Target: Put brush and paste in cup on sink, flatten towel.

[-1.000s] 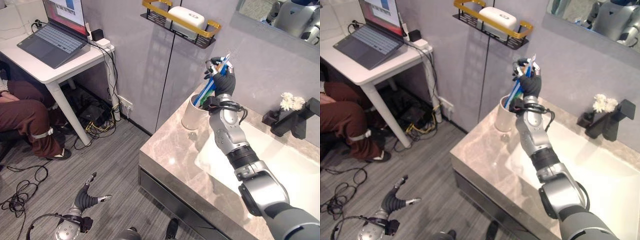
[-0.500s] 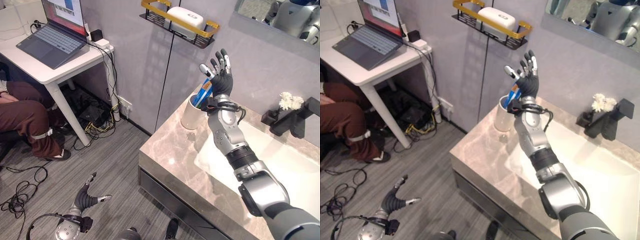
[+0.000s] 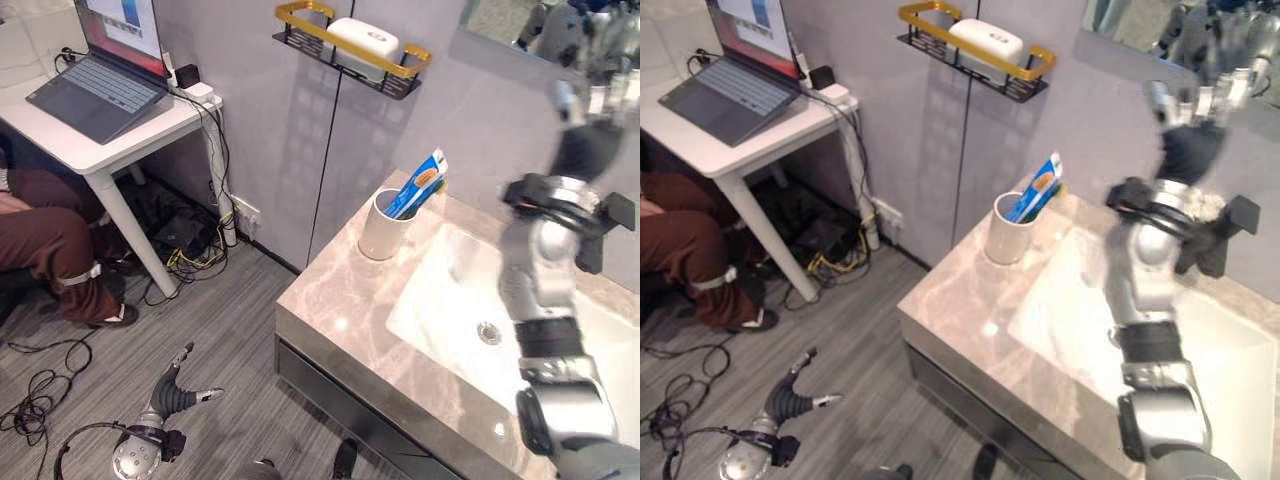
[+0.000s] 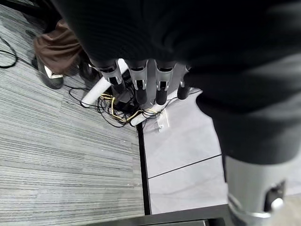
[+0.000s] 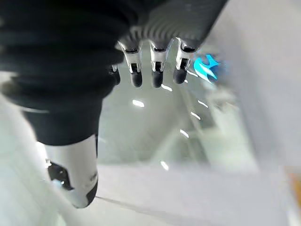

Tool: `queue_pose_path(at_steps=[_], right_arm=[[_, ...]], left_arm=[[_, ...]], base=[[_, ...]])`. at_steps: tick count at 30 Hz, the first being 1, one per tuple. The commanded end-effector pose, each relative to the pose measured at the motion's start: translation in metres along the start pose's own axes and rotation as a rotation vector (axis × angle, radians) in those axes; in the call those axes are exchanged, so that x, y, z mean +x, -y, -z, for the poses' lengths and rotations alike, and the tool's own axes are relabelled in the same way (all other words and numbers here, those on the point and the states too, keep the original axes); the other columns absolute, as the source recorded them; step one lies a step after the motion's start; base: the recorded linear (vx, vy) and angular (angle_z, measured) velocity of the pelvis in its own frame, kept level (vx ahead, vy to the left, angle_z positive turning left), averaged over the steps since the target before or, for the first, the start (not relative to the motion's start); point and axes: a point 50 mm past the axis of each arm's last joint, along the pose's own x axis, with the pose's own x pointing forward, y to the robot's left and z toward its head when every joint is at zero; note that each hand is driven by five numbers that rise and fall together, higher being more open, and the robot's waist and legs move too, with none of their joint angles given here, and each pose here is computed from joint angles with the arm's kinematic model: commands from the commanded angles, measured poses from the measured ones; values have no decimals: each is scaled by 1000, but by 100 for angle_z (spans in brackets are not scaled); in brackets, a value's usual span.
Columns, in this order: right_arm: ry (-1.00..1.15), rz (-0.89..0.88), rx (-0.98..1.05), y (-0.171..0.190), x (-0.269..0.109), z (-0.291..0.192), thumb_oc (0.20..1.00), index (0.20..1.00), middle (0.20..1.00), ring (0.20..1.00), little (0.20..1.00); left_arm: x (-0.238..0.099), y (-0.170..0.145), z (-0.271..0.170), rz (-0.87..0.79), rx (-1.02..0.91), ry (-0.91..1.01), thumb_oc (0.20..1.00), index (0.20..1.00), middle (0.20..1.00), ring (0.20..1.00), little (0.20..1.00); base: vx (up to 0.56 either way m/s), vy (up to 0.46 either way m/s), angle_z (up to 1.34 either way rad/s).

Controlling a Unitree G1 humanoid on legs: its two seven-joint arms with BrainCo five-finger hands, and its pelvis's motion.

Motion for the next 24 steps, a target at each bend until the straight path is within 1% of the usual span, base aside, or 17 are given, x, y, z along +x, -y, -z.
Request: queue_pose_path(at_steps=[1,3,5,8,9,10,11,15,16,18,20,21,22,23,24], right_arm=[[210,33,-183,34,1,-37,1000,1000,1000,1000,1000],[237,85,-269,57,-10,-47,1000,1000,1000,1000,1000],[264,128,-454,89,-17,-62,1000,1000,1000,1000,1000],[279,217,-640,128,-30,-81,1000,1000,1000,1000,1000],[279,219,-644,129,-30,-81,1000,1000,1000,1000,1000],[264,286,-721,152,-40,-90,1000,1000,1000,1000,1000],[249,341,-757,165,-48,-93,1000,1000,1000,1000,1000],[154,499,-890,201,-73,-92,1000,1000,1000,1000,1000],[154,500,-892,201,-74,-92,1000,1000,1000,1000,1000],[65,606,-976,223,-95,-87,1000,1000,1000,1000,1000],[45,611,-989,224,-98,-83,1000,1000,1000,1000,1000],[-96,776,-844,244,-125,-58,1000,1000,1000,1000,1000],[-96,776,-839,245,-124,-58,1000,1000,1000,1000,1000],[-118,864,-787,249,-134,-50,1000,1000,1000,1000,1000],[-144,896,-775,256,-139,-47,1000,1000,1000,1000,1000]], left_arm=[[2,-11,-10,-36,49,62,1000,1000,1000,1000,1000],[0,-15,-7,-44,66,50,1000,1000,1000,1000,1000],[-3,-20,-4,-62,74,40,1000,1000,1000,1000,1000],[-8,-22,1,-58,93,29,1000,1000,1000,1000,1000],[-9,-22,1,-54,95,30,1000,1000,1000,1000,1000],[-12,-23,4,-56,98,17,1000,1000,1000,1000,1000],[-14,-22,5,-47,108,15,1000,1000,1000,1000,1000],[-18,-22,4,-15,147,33,1000,1000,1000,1000,1000],[-19,-22,4,-13,148,32,1000,1000,1000,1000,1000],[-25,-20,0,6,162,59,1000,1000,1000,1000,1000],[-27,-18,1,13,163,56,1000,1000,1000,1000,1000],[-28,-14,1,-2,116,46,1000,1000,1000,1000,1000],[-28,-15,1,-4,116,47,1000,1000,1000,1000,1000],[-28,-14,3,-25,92,31,1000,1000,1000,1000,1000],[-26,-13,3,-28,84,28,1000,1000,1000,1000,1000]], base=[[-48,65,0],[-41,67,-3],[-42,71,-16],[-43,68,-17],[-62,79,-21],[-113,84,-22],[-119,106,-20],[-91,86,-40],[-97,104,-31],[-105,120,-33],[-110,87,-62],[-128,75,-50],[-216,140,-53],[-140,79,-82],[-157,72,-84]])
